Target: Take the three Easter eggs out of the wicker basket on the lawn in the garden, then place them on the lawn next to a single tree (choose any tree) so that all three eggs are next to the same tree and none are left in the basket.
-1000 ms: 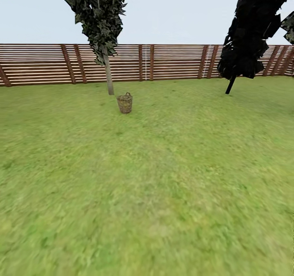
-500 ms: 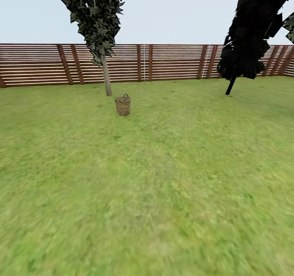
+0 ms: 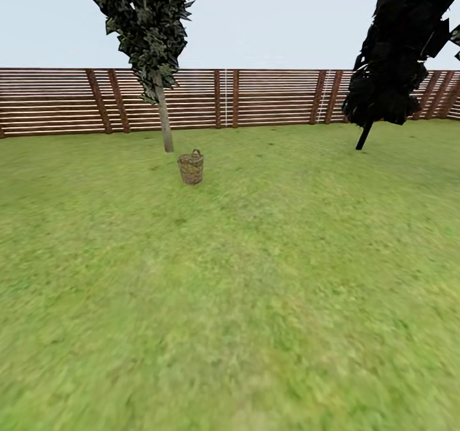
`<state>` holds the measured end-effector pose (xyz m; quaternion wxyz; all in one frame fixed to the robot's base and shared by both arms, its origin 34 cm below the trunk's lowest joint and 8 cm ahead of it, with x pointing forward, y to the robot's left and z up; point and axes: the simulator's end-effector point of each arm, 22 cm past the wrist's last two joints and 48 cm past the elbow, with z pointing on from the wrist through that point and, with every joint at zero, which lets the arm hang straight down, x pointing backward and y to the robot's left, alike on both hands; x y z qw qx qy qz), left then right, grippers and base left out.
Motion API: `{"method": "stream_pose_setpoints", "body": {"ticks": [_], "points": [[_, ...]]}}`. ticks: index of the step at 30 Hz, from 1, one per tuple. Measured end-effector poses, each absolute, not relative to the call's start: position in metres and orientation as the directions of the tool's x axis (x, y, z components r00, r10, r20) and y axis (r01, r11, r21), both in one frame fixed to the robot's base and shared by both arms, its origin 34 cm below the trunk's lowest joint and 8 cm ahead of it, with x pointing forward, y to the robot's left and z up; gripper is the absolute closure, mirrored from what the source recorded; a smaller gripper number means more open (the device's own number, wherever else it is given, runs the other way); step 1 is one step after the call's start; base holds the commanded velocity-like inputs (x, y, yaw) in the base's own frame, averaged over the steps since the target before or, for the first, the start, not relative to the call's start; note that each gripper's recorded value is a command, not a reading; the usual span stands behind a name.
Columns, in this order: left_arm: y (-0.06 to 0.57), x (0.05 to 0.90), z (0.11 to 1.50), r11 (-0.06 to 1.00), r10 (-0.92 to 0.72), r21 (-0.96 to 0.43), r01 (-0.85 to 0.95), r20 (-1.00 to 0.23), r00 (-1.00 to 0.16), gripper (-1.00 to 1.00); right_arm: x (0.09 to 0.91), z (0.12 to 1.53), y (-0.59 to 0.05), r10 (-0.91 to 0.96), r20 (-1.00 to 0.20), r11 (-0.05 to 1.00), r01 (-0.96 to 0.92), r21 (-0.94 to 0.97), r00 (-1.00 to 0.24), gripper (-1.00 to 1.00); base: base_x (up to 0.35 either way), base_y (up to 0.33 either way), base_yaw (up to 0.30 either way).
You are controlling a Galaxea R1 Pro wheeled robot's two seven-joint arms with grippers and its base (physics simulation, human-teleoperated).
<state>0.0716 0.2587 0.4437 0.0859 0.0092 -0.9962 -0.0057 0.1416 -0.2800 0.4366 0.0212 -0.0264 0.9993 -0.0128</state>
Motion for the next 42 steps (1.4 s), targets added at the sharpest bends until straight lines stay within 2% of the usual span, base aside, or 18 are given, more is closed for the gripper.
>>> {"method": "stream_pose_setpoints", "body": {"ticks": [42], "points": [[0.2586,0.0715,0.4438,1.000,-0.019,0.013,-0.017,0.171,-0.985,-1.00,0.1418,0.4365,-0.2776,-0.053,-0.043,0.998,-0.052,-0.024,-0.998,-1.00,0.329,0.000,0.000]]}}
